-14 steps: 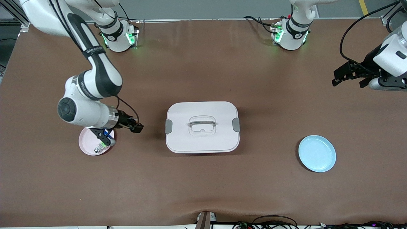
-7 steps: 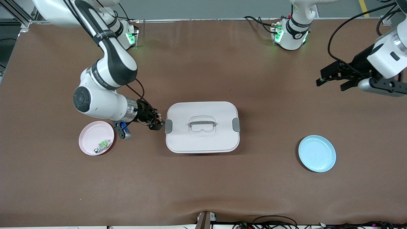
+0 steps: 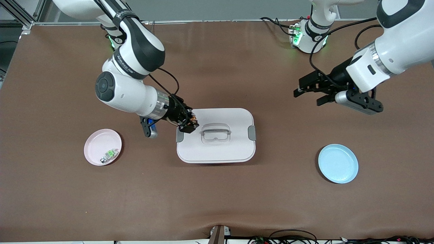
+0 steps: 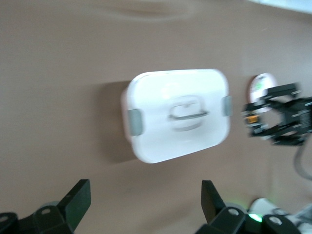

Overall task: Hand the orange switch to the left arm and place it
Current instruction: 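Lift the switch over the box with the right gripper while the left gripper approaches, then grasp the switch with the left gripper and open the right gripper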

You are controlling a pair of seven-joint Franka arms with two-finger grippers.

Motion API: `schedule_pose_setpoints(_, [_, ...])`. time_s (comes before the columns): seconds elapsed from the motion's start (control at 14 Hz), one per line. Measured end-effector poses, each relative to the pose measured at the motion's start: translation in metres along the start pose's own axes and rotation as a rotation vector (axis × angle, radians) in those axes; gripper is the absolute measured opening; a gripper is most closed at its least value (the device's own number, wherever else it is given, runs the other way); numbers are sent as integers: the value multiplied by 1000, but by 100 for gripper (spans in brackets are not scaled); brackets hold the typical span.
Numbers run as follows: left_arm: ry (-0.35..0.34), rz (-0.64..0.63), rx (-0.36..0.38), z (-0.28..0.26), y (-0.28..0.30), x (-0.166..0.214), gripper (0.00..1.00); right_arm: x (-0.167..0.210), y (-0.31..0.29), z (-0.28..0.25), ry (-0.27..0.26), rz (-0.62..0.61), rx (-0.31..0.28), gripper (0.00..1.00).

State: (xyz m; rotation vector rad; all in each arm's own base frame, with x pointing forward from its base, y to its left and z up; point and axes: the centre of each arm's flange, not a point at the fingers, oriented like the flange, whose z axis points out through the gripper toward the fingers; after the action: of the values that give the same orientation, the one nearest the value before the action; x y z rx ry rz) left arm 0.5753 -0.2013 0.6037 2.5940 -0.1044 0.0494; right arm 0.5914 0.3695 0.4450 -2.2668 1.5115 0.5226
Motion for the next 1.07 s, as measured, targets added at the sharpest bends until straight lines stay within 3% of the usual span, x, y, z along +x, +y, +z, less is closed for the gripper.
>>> schedule_pose_setpoints(0.21, [-4,-25,-92,22,9,9,100,-18,-9,7,-23,68,10,73])
schedule_pose_setpoints(0.78, [-26,-84,-230,85,30,15,97,-52,-29,-9,-71,188,67,73])
schedule_pose_setpoints(0.93, [-22,-97,-253,94,34,15,83,-63,-35,-13,-90,223,114,73])
schedule_pose_setpoints(1.07, [-21,-125,-302,102,38,17,78,-77,-38,-15,-111,246,162,73])
